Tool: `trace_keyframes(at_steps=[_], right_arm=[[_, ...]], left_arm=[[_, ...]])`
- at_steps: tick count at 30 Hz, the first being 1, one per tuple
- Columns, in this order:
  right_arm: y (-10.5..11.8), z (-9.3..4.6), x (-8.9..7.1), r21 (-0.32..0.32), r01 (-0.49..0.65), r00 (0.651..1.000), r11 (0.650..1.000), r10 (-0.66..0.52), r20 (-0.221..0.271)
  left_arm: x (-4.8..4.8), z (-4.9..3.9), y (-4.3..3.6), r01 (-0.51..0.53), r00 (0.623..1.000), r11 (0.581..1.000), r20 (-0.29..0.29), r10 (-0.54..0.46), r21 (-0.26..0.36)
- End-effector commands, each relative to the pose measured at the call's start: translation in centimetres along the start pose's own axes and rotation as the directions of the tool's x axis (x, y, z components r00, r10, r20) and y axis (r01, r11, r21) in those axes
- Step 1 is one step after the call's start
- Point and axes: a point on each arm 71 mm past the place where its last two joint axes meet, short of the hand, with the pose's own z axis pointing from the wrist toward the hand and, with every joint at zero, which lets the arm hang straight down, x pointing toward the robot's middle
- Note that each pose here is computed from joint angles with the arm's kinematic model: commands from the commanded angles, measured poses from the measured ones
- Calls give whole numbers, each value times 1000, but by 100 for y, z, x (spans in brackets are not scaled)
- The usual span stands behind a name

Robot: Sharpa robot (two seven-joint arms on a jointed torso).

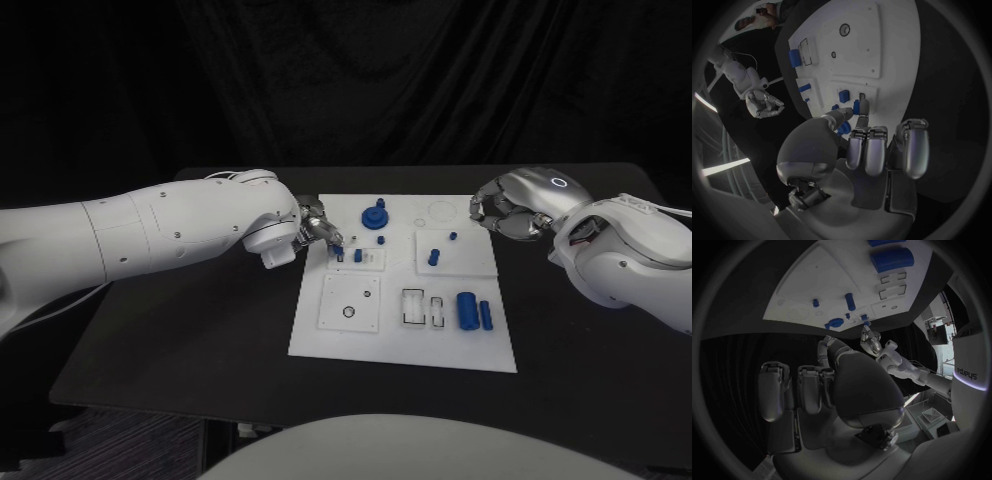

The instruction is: Assemble the parts on the task board

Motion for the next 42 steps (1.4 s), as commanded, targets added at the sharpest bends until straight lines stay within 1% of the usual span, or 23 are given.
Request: trace_keyframes(at_steps=[1,8,13,26,32,42], right_arm=[[-11,-4,7,12,2,1000,1000,-2,-1],[-8,-8,7,11,2,1000,1000,-1,-2],[4,-8,8,8,0,1000,1000,0,-3],[-5,-14,8,10,1,1000,1000,-1,-4],[-1,-11,9,9,1,1000,1000,-1,-4],[-6,-14,10,10,1,1000,1000,-1,-6]], left_arm=[[29,4,-40,-7,1000,1000,-27,8,29],[63,14,-45,-26,998,999,-60,28,30],[60,24,-33,-27,998,999,-62,28,24],[45,35,-13,-37,998,999,-50,38,18],[35,50,-13,-69,997,997,-15,70,30],[72,79,24,-87,996,996,2,87,31]])
